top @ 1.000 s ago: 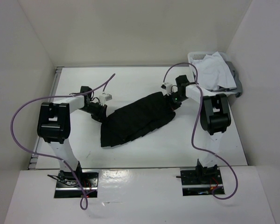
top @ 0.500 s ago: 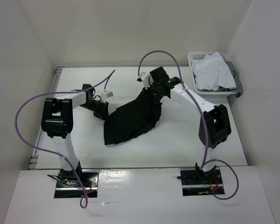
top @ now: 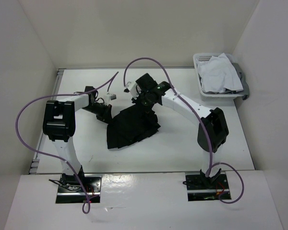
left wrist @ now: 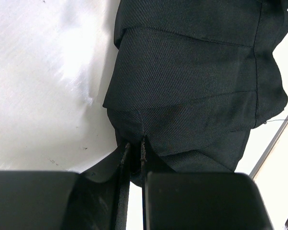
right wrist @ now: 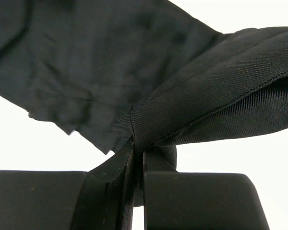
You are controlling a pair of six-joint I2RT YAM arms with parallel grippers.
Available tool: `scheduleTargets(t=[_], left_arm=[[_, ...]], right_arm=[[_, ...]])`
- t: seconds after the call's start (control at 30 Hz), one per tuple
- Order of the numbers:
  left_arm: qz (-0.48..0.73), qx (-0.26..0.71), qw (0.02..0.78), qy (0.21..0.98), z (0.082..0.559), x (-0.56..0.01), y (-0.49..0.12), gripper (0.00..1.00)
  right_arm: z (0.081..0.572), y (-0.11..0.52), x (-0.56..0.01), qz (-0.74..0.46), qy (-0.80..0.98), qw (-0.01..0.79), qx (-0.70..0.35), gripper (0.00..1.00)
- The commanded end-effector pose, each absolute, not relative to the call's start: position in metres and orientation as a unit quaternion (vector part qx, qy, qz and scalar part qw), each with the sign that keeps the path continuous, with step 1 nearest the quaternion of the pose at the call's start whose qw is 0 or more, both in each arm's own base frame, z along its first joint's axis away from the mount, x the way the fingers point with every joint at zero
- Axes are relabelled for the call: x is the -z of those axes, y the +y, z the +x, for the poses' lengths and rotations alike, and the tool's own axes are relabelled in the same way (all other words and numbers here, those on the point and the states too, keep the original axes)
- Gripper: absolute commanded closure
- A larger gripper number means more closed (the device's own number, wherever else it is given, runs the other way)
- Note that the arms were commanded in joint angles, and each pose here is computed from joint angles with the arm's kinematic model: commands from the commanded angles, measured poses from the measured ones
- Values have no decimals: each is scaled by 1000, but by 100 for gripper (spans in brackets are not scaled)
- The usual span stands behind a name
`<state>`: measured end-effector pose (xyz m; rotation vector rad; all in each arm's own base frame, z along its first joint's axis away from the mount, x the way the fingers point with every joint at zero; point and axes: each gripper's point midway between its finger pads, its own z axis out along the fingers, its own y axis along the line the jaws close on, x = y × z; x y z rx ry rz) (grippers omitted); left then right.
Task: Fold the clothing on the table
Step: Fold the skirt
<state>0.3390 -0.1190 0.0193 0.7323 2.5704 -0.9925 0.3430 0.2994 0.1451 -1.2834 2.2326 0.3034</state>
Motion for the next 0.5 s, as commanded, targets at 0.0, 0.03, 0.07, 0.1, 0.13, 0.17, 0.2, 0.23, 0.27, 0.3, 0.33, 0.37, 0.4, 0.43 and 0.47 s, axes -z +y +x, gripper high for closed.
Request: scheduleTargets(t=[0.0, 0.03, 0.07, 0.1, 0.13, 0.17, 0.2, 0.23, 0.27, 0.3, 0.33, 0.37, 0.4, 0.43, 0.47], left_arm=[[262, 339, 135, 894, 340, -3, -119, 100], [261, 340, 130, 894, 339, 0, -119, 100], [261, 340, 130, 894, 339, 0, -119, 100], [261, 340, 130, 894, 339, 0, -119, 100], [261, 340, 130, 894, 339, 0, -119, 100], [261, 340, 130, 894, 339, 0, -119, 100], [261, 340, 130, 894, 339, 0, -119, 100], [261, 340, 130, 894, 339, 0, -119, 100], [261, 340, 130, 894, 339, 0, -119, 100], [261, 340, 130, 894, 339, 0, -119, 100], [261, 340, 130, 894, 339, 0, -119, 100], [261, 340, 130, 894, 339, 0, -119, 100], [261, 344, 131, 893, 339, -1, -120, 100], [261, 344, 131, 893, 339, -1, -120, 100], [261, 344, 131, 893, 339, -1, -120, 100]], right_arm=[[326, 332, -156, -499, 812, 269, -138, 100], [322, 337, -154, -504, 811, 263, -139, 100], [318, 340, -154, -509, 808, 262, -140, 100], [313, 345, -152, -515, 805, 256, -145, 100], [309, 353, -151, -522, 801, 254, -148, 100], [307, 354, -151, -523, 800, 252, -152, 100], [302, 358, -154, -529, 796, 251, -154, 100], [295, 364, -148, -537, 792, 244, -155, 100], [295, 364, -148, -537, 792, 244, -155, 100], [290, 369, -148, -547, 786, 244, -156, 100], [292, 371, -147, -547, 786, 244, -156, 100], [285, 373, -146, -553, 783, 238, -156, 100], [281, 378, -149, -558, 778, 241, -159, 100], [281, 378, -147, -558, 779, 237, -158, 100], [276, 382, -143, -564, 777, 231, -158, 100]])
